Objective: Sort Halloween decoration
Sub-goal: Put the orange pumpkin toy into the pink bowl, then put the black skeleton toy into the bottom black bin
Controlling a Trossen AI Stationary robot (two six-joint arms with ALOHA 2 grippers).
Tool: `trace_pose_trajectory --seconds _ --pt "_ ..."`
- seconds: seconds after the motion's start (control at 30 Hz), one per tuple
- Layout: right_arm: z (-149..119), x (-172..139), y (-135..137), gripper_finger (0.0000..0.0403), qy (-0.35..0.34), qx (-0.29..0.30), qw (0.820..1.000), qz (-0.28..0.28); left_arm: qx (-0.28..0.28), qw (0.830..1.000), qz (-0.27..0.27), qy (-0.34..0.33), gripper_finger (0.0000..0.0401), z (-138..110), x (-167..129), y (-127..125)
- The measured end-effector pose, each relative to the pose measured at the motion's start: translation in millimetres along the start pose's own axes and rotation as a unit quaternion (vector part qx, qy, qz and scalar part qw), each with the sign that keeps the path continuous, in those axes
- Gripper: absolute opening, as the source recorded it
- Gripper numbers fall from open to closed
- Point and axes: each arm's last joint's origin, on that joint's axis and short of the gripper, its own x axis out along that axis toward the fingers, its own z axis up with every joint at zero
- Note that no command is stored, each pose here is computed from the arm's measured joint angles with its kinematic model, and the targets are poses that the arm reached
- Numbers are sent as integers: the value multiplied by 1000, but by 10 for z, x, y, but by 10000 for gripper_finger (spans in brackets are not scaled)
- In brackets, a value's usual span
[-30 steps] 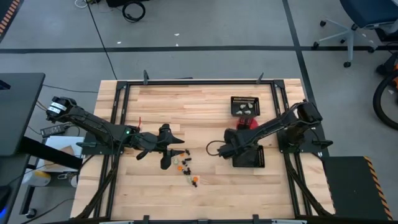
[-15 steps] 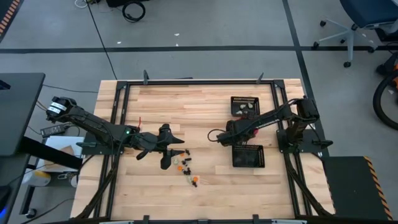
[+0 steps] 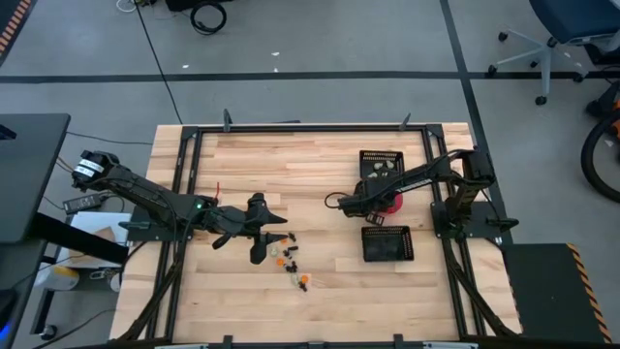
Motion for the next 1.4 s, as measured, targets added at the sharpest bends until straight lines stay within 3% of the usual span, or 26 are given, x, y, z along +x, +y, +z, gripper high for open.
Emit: trace_pose_trajectory --seconds 0.57,0.87,0.97,1.13,1.4 --pt "26 -125 -19 150 8 -1 1000 9 0 1000 0 0 192 0 0 0" --pt "170 -665 205 149 -118 -4 992 45 0 1000 0 0 192 0 0 0" --pt "227 -824 384 149 -193 -15 977 92 0 1000 0 0 192 0 0 0" --pt "323 -1022 700 149 -301 -45 935 181 0 1000 0 -1 192 1 0 0" --pt "491 -1088 1091 149 -395 -83 879 254 -1 1000 -1 -3 192 4 1 -2"
